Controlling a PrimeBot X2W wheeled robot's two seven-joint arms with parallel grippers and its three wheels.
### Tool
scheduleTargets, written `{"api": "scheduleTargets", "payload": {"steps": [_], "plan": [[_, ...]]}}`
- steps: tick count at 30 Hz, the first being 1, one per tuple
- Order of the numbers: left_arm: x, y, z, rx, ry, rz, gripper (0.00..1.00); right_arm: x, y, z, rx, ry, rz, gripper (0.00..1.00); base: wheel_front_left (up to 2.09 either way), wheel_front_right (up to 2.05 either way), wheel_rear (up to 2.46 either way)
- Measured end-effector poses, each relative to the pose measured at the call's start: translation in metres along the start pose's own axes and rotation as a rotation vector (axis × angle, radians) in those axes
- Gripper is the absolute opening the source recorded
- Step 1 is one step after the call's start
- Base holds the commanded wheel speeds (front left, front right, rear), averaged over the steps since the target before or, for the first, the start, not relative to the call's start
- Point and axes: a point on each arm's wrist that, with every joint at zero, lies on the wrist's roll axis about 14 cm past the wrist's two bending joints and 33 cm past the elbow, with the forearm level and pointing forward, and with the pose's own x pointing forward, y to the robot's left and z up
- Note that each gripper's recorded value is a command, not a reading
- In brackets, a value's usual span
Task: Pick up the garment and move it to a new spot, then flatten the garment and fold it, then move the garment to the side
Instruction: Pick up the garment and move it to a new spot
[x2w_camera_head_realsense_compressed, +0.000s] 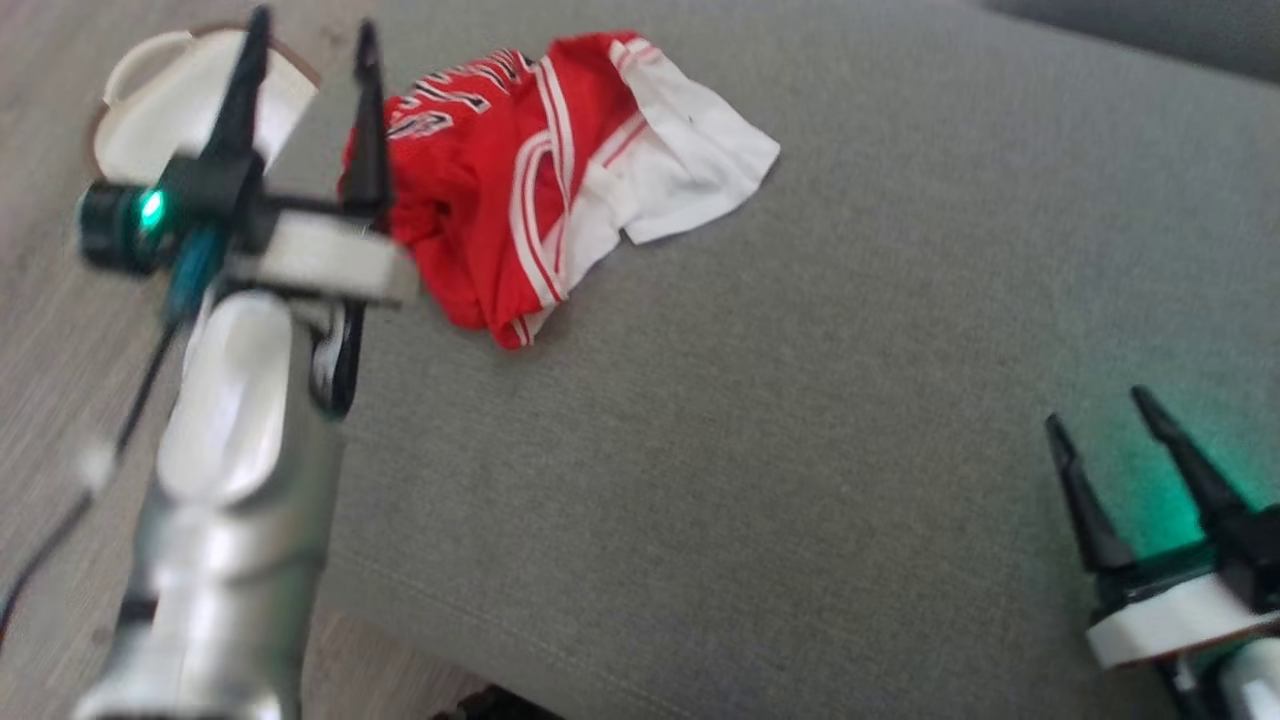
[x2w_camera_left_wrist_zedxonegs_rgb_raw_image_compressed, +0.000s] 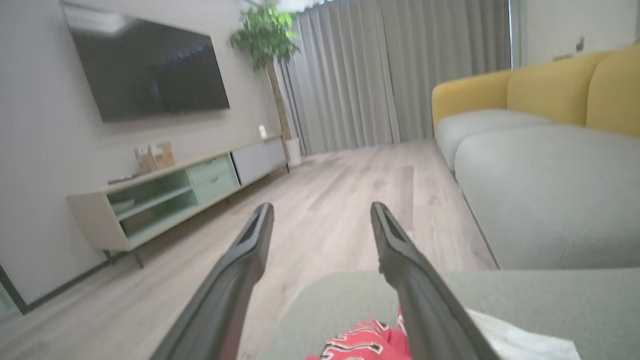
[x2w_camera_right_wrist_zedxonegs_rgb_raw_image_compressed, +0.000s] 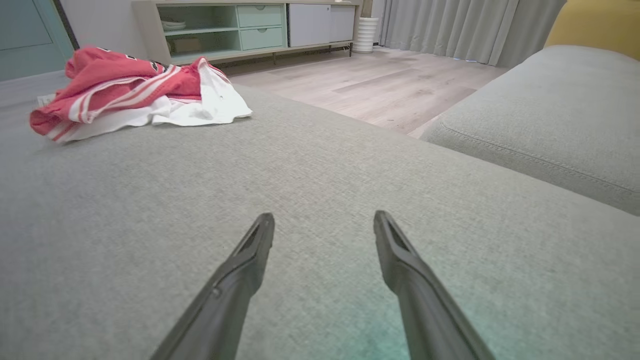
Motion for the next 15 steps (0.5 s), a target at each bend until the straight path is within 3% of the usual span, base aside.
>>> {"api": "scheduleTargets", "payload": {"steps": [7, 15], "plan": [[0.043, -0.033, -0.089, -0.068, 0.41, -0.07, 1.0, 0.006, -0.029, -0.018, -0.042, 0.034, 0.011, 1.0, 0.0, 0.0, 0.0], [-0.008, -0.061, -0.207, -0.165, 0.914, -0.08, 1.0, 0.021, -0.055, -0.018, -0.05, 0.015, -0.002, 1.0, 0.0, 0.0, 0.0]]}}
